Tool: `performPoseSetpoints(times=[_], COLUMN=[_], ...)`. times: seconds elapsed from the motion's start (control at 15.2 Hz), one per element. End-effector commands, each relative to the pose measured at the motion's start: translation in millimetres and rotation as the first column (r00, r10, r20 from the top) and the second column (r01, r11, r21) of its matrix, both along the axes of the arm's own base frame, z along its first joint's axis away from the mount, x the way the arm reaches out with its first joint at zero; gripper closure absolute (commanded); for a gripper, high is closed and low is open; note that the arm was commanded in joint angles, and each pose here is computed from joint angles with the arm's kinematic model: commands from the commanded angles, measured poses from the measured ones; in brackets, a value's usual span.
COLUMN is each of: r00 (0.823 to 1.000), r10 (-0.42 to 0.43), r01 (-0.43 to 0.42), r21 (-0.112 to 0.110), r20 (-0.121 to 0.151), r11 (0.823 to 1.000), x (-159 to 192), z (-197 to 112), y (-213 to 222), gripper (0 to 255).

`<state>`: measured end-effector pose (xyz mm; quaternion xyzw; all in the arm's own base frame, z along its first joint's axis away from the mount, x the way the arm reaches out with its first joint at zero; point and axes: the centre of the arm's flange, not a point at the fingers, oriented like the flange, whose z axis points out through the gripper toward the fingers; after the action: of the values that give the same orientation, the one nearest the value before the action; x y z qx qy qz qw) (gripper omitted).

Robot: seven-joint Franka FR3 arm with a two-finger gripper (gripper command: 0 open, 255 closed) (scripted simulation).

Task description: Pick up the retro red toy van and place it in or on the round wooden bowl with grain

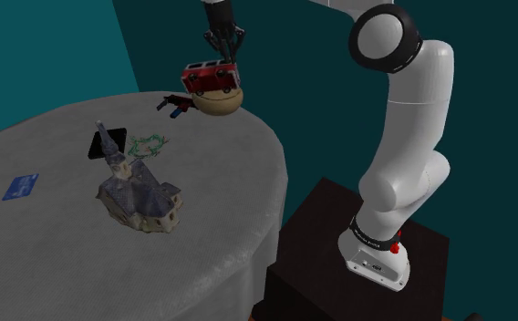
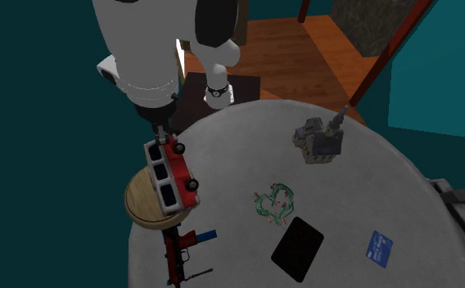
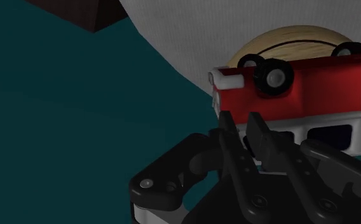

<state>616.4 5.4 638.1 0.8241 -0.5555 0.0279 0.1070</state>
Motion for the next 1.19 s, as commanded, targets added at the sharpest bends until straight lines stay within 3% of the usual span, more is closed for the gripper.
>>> performPoseSetpoints(times=[0.0, 0.66, 1.12], r00=[1.000, 1.000, 1.000], r10=[0.000, 0.000, 0.000], r01=[0.000, 0.000, 0.000], r21=[0.000, 0.000, 0.000], r20=[0.002, 0.002, 0.002], r11=[1.000, 1.000, 1.000], x=[-1, -1, -1], z=[-11, -65, -65], y=[-1, -1, -1], gripper=[255, 255, 255])
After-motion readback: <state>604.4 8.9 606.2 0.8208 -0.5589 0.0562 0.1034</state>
